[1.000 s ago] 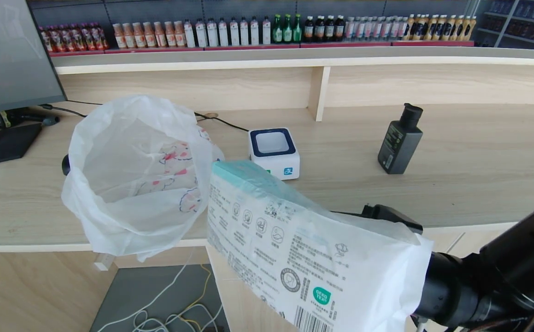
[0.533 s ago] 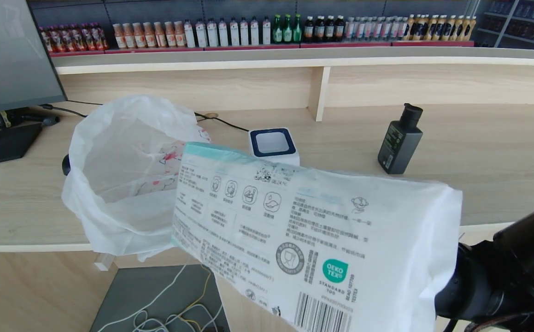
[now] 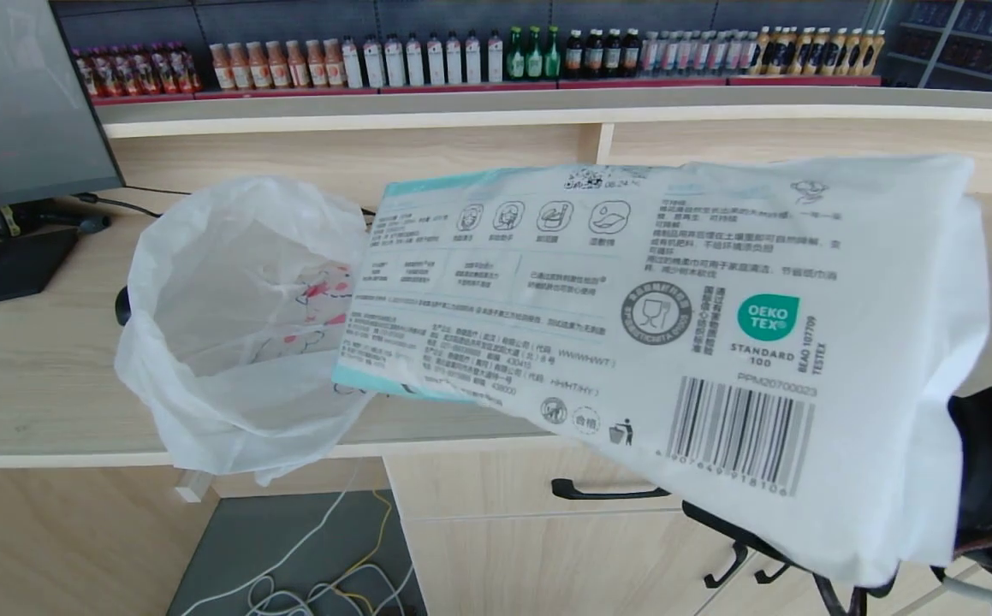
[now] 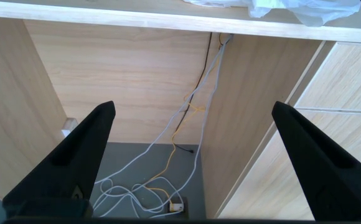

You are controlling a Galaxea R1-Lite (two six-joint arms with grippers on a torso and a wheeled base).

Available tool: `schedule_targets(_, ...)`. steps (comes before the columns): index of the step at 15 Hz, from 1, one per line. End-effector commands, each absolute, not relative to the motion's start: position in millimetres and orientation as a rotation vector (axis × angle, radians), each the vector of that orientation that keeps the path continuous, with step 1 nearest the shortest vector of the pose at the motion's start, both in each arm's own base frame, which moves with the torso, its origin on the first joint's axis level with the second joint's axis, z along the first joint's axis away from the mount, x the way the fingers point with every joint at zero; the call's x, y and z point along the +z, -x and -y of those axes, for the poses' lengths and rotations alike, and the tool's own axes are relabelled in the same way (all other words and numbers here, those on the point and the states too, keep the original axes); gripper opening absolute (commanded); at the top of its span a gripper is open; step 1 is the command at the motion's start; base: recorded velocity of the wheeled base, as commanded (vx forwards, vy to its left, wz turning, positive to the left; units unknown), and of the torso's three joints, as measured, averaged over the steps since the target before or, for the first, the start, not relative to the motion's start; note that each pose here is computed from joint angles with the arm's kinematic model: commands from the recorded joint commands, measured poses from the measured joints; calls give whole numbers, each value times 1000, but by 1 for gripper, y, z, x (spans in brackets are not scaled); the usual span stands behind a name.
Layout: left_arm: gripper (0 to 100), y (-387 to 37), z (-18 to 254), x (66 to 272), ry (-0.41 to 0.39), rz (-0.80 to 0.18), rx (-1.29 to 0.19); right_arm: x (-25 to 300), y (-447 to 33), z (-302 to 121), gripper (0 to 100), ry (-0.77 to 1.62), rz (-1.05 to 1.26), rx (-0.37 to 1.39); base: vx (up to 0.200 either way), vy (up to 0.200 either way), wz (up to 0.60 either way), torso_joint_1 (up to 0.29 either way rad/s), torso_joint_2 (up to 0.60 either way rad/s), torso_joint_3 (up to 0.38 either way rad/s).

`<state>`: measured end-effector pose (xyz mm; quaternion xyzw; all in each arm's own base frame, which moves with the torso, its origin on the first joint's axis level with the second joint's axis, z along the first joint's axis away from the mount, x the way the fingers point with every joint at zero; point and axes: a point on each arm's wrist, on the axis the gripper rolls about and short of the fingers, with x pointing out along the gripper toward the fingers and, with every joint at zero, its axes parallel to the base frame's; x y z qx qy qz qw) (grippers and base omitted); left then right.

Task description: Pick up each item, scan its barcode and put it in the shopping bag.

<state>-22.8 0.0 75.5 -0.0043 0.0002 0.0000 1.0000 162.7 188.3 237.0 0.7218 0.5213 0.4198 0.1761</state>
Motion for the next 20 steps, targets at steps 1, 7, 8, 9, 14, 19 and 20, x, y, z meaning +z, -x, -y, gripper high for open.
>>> schedule_targets(1,100,23,0,76,9,2,0,241,-161,-185,0,-2043,-1461,1210,0,0,0,0,0,0)
schedule_targets(7,100,23,0,76,9,2,0,239,-163,-187,0,-2045,-1466,1198,0,0,0,0,0,0)
schedule_targets(8,100,23,0,75,9,0,0,238,-164,-188,0,-2045,-1467,1194,0,0,0,0,0,0)
schedule_targets(9,100,23,0,75,9,0,0,238,-165,-188,0,-2046,-1466,1193,0,0,0,0,0,0)
schedule_targets(14,100,23,0,75,9,0,0,236,-168,-192,0,-2046,-1471,1186,0,0,0,0,0,0)
schedule_targets(19,100,23,0,76,9,2,0,239,-168,-192,0,-2043,-1463,1202,0,0,0,0,0,0)
schedule_targets(20,100,23,0,75,8,0,-2,239,-168,-192,0,-2043,-1463,1202,0,0,0,0,0,0)
